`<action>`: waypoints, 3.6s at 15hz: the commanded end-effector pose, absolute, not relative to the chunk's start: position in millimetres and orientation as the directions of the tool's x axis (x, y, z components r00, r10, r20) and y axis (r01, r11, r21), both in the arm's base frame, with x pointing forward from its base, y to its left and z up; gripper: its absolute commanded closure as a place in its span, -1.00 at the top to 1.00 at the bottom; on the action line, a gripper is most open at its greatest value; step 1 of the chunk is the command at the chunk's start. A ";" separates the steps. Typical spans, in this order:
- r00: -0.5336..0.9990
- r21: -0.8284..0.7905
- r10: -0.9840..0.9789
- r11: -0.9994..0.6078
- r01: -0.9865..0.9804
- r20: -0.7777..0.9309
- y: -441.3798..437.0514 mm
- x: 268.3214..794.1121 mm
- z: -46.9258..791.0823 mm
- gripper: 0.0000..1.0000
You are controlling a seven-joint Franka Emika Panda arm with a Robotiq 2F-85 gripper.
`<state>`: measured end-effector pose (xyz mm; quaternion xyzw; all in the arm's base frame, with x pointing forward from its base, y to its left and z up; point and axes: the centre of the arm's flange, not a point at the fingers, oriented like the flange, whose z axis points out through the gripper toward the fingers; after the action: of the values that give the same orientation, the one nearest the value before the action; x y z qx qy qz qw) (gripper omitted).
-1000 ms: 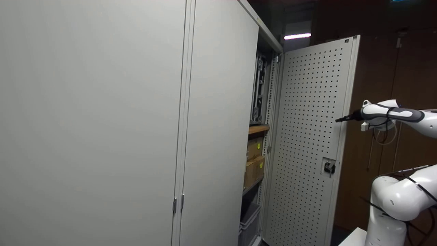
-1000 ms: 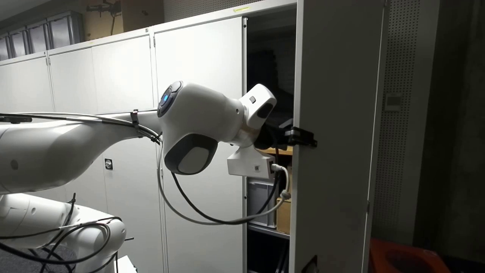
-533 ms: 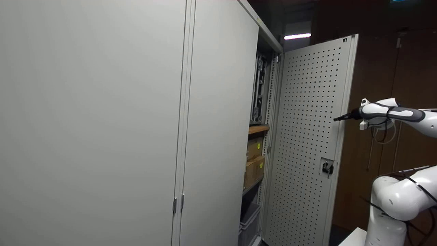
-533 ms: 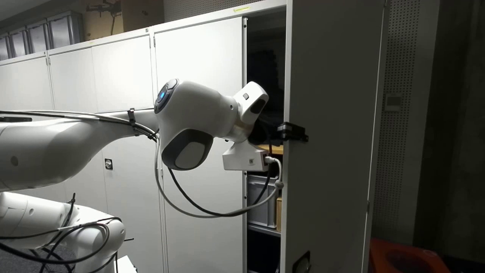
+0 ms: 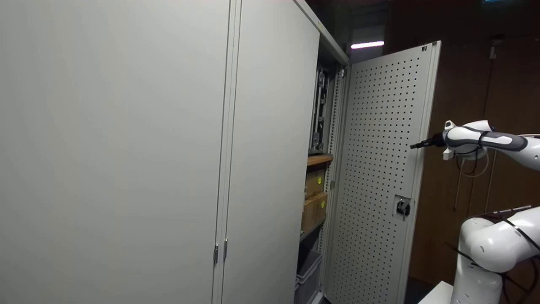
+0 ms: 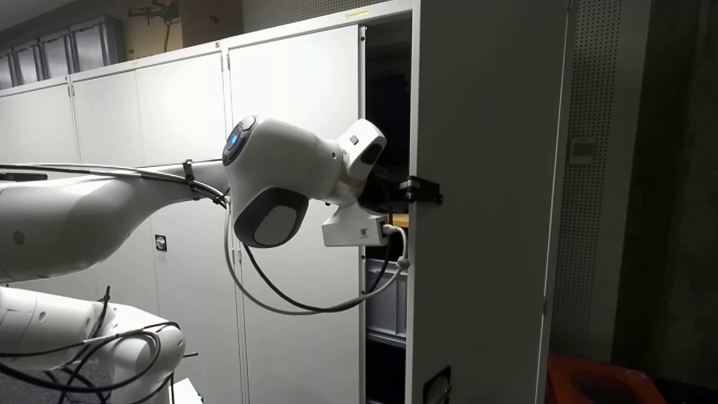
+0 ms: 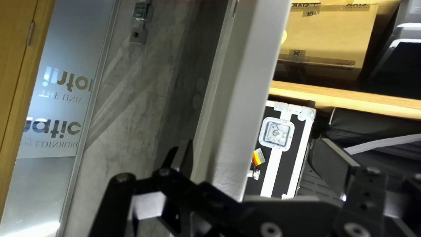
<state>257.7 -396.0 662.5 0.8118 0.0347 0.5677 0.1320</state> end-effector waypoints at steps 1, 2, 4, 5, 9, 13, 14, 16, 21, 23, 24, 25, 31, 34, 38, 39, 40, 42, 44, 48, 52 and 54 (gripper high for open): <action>0.336 0.262 0.235 -0.964 -0.037 0.912 -374.5 262.9 668.3 1.00; 0.334 0.264 0.239 -0.964 -0.032 0.912 -371.8 264.1 669.3 1.00; 0.332 0.267 0.245 -0.963 -0.023 0.911 -366.8 266.3 670.6 1.00; 0.332 0.268 0.246 -0.963 -0.020 0.911 -364.9 266.9 671.0 1.00; 0.326 0.271 0.255 -0.962 -0.006 0.910 -354.9 269.5 673.6 1.00; 0.328 0.279 0.267 -0.960 0.010 0.906 -344.7 272.6 675.2 1.00; 0.328 0.280 0.269 -0.960 0.014 0.905 -342.2 273.4 675.7 1.00; 0.327 0.281 0.273 -0.959 0.024 0.905 -336.8 275.1 676.3 1.00; 0.320 0.291 0.294 -0.955 0.058 0.901 -318.8 282.2 682.2 1.00; 0.317 0.296 0.304 -0.952 0.076 0.898 -310.7 286.0 684.5 1.00; 0.320 0.298 0.312 -0.950 0.092 0.895 -305.2 288.0 685.2 1.00; 0.322 0.299 0.316 -0.949 0.103 0.892 -301.2 289.3 686.0 1.00; 0.323 0.304 0.338 -0.940 0.153 0.884 -280.1 294.9 688.4 1.00; 0.319 0.309 0.347 -0.937 0.164 0.882 -273.5 296.0 689.9 1.00; 0.313 0.317 0.358 -0.932 0.174 0.880 -265.9 298.1 693.2 1.00; 0.311 0.320 0.361 -0.931 0.177 0.879 -263.5 298.6 694.6 1.00; 0.310 0.323 0.366 -0.929 0.181 0.878 -261.2 299.3 695.9 1.00; 0.307 0.328 0.372 -0.926 0.187 0.876 -257.1 300.5 697.9 1.00; 0.303 0.334 0.381 -0.922 0.195 0.874 -251.8 301.7 700.1 1.00; 0.297 0.346 0.396 -0.915 0.209 0.869 -241.1 306.4 704.0 1.00; 0.296 0.353 0.408 -0.909 0.223 0.864 -231.8 314.2 705.2 1.00; 0.297 0.356 0.414 -0.905 0.231 0.860 -227.1 317.9 706.1 1.00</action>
<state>309.3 -239.1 700.4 0.8051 0.1807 0.5581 0.0876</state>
